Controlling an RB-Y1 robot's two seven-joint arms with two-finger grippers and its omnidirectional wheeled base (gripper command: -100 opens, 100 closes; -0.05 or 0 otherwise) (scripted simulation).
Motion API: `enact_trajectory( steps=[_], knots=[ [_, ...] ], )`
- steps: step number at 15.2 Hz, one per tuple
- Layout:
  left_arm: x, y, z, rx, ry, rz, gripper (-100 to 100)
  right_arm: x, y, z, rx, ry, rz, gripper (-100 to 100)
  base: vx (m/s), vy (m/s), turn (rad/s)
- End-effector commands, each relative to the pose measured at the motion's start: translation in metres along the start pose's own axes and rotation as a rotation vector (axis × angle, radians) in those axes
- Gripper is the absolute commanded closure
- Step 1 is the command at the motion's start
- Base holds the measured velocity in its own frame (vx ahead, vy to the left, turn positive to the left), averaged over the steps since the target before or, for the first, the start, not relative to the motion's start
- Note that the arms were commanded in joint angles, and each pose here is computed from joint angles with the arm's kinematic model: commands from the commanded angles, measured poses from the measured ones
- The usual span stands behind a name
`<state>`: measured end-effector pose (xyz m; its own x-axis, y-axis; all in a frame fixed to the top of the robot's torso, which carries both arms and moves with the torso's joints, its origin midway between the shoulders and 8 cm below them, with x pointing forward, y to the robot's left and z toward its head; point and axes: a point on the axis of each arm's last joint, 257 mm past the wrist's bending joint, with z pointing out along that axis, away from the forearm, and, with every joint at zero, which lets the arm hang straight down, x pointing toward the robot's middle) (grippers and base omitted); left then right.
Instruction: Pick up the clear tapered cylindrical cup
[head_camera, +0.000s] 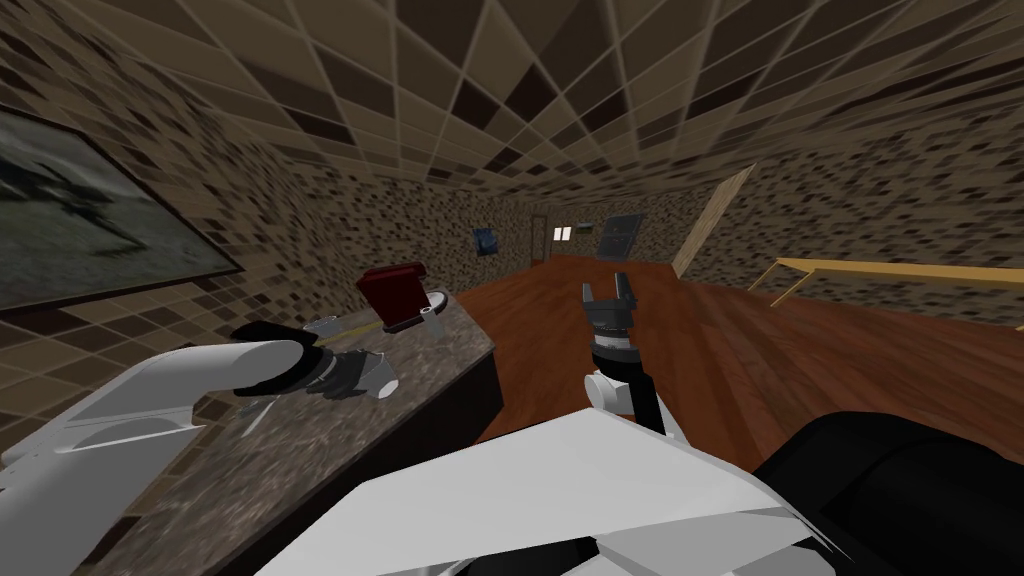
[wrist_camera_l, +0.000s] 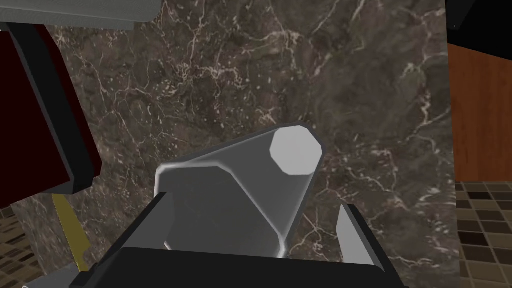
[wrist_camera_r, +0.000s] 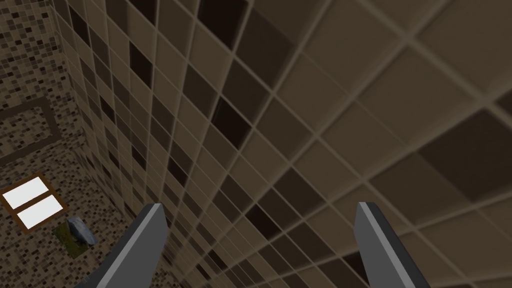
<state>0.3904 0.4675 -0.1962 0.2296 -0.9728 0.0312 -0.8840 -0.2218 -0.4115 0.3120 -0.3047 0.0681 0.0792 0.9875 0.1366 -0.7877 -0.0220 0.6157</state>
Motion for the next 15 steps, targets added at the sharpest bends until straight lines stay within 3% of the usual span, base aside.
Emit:
enact_trajectory(
  steps=[1, 15],
  knots=[
    [-0.005, 0.011, -0.002, -0.050, -0.007, -0.011, -100, 0.000, 0.000, 0.000, 0.000, 0.000, 0.000, 0, 0.041, 0.011, -0.034],
    [-0.023, 0.060, -0.022, -0.297, -0.035, -0.061, -100, 0.000, 0.000, 0.000, 0.000, 0.000, 0.000, 0, 0.035, 0.010, -0.021]
  ],
)
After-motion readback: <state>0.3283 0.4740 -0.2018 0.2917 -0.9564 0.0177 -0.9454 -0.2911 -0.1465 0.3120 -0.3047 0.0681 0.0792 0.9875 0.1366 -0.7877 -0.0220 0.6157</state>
